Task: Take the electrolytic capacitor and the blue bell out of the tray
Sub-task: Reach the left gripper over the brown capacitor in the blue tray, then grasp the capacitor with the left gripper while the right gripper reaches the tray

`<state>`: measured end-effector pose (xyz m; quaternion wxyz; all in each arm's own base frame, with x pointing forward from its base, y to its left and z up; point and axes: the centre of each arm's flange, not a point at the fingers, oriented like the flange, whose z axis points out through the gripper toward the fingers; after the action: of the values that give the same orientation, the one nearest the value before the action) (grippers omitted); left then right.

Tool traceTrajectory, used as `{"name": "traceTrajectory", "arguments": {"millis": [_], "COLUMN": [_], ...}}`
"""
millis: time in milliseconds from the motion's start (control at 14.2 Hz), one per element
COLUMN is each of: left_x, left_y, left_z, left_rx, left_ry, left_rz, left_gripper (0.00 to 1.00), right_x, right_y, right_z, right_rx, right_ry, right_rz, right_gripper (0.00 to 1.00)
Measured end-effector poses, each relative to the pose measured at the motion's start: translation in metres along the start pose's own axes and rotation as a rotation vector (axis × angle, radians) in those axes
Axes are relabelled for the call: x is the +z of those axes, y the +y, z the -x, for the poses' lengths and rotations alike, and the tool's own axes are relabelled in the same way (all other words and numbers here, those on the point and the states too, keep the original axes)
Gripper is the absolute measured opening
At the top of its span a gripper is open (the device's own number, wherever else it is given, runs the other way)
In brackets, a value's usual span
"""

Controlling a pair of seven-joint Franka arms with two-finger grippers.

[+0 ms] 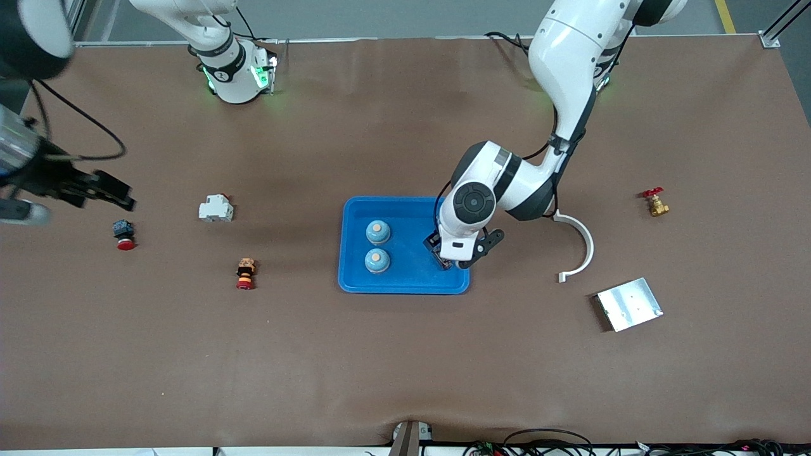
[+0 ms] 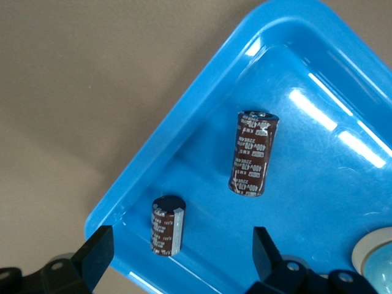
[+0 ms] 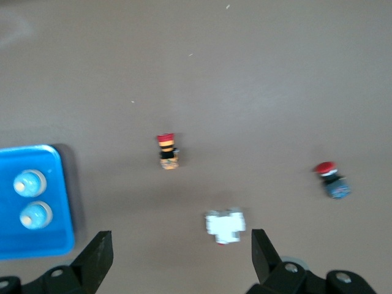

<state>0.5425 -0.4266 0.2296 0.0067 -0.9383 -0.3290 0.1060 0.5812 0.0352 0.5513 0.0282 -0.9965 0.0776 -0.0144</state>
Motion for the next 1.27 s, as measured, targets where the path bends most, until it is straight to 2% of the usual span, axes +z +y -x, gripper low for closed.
{"name": "traceTrajectory", "arguments": {"millis": [282,775,1057,1268], "left_x": [0.019,0.032,0.037,0.051], "left_y": [0.001,0.004,0.004,0.003], "left_z": [0.003,0.019,0.021,0.019], "left_rx": [0.004,0.023,0.024,0.020], "left_ry": [-0.003,-0.004,-0.004,-0.008], "left_rz": [-0.020,-0.036,-0.043,-0.060], "left_gripper": [1.00,1.00,1.00,1.00], "right_x": [0.051,0.129,0.193,0.222], "right_y": [-0.082,-0.138,-0.172,-0.196], "right_z": [0.018,0.019,0.040,0.060], "right_rx": [0.042,0.104,0.162,0.201], "right_ry": [-0.016,-0.047,-0.009,-0.016], "right_rz": [0.001,0.013,-0.007,-0.003], "right_gripper": [1.00,1.00,1.00,1.00]}}
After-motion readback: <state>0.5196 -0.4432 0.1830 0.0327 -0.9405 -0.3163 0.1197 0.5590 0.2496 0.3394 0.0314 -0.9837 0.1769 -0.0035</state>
